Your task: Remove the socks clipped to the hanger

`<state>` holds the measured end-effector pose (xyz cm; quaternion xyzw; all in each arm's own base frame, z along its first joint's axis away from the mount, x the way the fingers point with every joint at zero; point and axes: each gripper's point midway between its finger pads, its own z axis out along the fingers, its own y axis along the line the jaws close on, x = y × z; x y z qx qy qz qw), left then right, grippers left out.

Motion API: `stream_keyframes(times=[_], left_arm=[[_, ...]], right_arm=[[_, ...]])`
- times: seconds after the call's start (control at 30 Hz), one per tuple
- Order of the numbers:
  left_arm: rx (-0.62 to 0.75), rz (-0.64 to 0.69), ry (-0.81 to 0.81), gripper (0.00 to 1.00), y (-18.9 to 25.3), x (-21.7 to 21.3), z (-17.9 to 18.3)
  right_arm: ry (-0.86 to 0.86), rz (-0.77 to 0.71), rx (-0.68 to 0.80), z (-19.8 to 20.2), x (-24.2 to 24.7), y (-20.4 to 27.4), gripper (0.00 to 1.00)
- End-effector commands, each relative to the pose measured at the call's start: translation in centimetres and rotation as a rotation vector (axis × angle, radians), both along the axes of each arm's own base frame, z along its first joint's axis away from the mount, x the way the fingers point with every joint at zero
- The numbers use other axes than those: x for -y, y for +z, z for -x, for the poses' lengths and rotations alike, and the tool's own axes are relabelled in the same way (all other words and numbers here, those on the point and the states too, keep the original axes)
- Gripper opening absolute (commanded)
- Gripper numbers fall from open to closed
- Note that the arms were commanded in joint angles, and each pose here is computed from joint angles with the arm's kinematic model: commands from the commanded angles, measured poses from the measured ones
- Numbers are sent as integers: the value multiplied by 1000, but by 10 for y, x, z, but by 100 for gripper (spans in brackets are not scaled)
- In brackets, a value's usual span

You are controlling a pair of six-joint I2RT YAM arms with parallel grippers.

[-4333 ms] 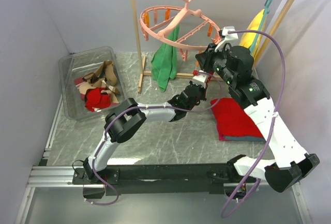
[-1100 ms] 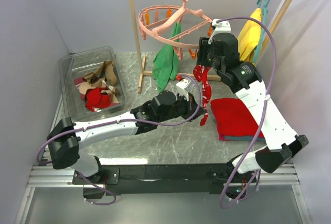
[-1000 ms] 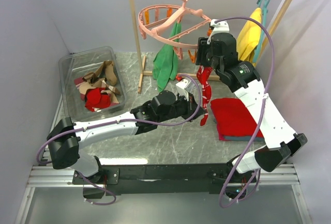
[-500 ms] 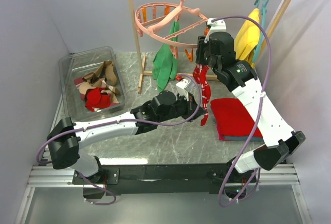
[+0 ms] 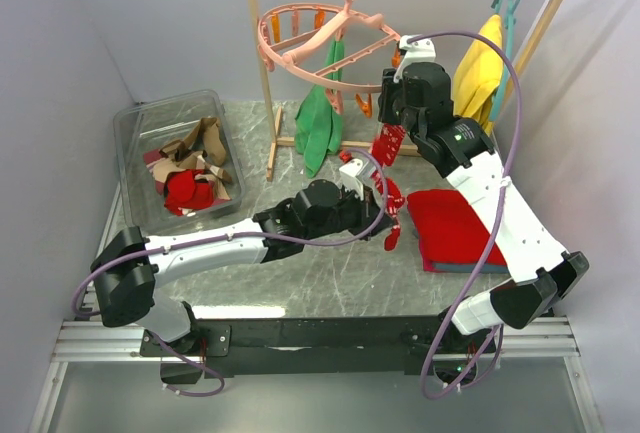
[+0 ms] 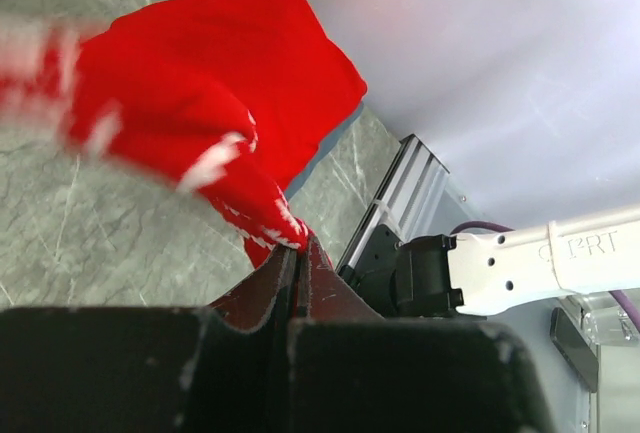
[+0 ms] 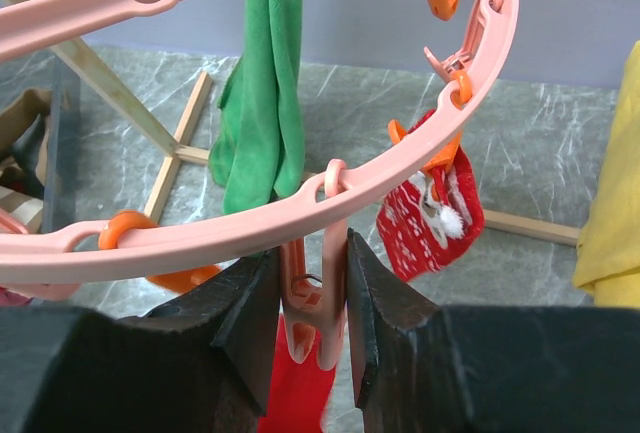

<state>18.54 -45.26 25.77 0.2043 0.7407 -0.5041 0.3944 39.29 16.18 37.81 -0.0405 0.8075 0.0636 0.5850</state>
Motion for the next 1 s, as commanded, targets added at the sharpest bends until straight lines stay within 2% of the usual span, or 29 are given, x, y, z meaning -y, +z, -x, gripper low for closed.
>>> stream_keyframes(times=[0.0, 0.33, 0.53, 0.73, 0.8, 0.97], left_arm=[[-2, 30, -18, 1, 5, 5, 5], [-76, -78, 27, 1, -47, -16, 8], [-106, -157, 131, 1, -67, -55, -3], [-185, -122, 270, 1, -66, -125, -39], [-171, -89, 370, 1, -50, -160, -62], [-156, -141, 656, 1, -30, -255, -107]], right_arm=[[-15, -19, 70, -3, 1, 18, 0], [4, -8, 64, 6, 3, 16, 0], [16, -9, 58, 7, 2, 12, 0], [30, -14, 62, 10, 0, 11, 0], [30, -15, 63, 10, 1, 12, 0], [61, -40, 80, 16, -2, 18, 0]])
